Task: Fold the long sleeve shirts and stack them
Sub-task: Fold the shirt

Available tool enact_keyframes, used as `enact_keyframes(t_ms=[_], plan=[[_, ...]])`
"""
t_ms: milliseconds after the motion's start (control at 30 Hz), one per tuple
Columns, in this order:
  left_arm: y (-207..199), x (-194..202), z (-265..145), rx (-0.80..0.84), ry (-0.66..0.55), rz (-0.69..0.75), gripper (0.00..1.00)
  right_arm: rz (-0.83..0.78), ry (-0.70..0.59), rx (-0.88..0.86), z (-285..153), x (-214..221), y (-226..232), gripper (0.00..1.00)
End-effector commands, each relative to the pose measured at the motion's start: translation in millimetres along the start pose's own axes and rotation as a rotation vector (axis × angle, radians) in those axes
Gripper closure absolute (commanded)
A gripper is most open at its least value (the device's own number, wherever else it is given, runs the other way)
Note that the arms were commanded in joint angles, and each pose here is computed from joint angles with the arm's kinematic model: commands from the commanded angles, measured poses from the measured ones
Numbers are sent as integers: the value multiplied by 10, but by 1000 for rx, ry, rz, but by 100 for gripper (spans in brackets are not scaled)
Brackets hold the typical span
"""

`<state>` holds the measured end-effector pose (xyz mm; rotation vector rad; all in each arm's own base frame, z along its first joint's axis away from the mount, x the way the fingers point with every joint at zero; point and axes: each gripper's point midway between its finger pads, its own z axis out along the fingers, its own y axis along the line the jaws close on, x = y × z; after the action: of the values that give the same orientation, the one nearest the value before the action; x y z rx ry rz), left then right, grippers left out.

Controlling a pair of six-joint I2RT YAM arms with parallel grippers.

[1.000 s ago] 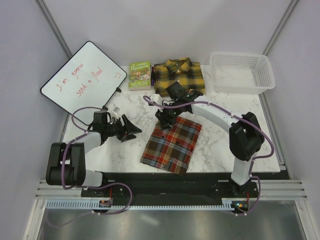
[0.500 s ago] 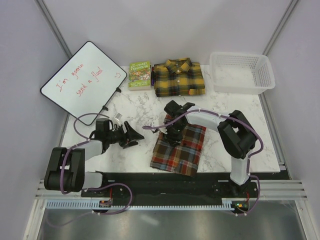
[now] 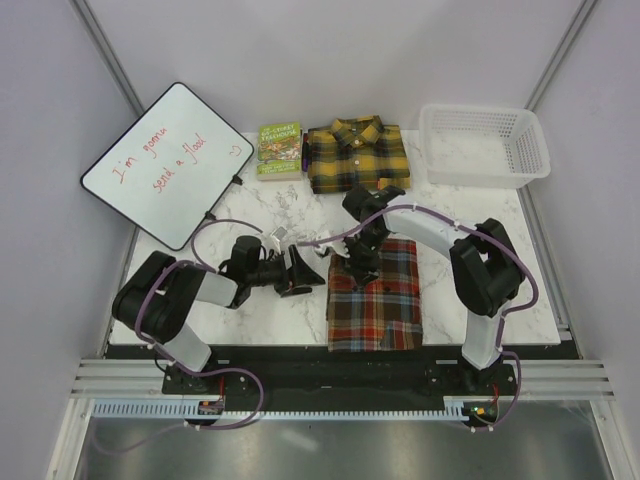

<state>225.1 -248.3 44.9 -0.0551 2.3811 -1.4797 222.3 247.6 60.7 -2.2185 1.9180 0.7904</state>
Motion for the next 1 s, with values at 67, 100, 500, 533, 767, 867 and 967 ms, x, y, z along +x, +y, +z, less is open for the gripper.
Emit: enact_keyframes(t_ms=[67, 100, 500, 533, 767, 867, 967], plan=[[-75, -109, 231, -12, -62, -18, 14, 308, -260, 64, -292, -459, -201, 52], [-70, -111, 228, -15, -67, -27, 14, 410, -298, 33, -234, -498, -136, 52], [-81, -340, -552, -101, -175, 45, 12, 623, -321, 314, -519, -878, -584, 58], [-55, -336, -643, -133, -184, 29, 11, 685, -342, 343, -526, -936, -571, 52], [119, -531, -1073, -278, -307, 0, 4, 851, -219, 542, -193, -807, -521, 28], [164, -598, -1119, -324, -319, -32, 1, 859, -209, 607, -147, -857, -580, 20], [199, -641, -1151, -342, -335, -46, 1, 905, -184, 722, -128, -832, -679, 35]])
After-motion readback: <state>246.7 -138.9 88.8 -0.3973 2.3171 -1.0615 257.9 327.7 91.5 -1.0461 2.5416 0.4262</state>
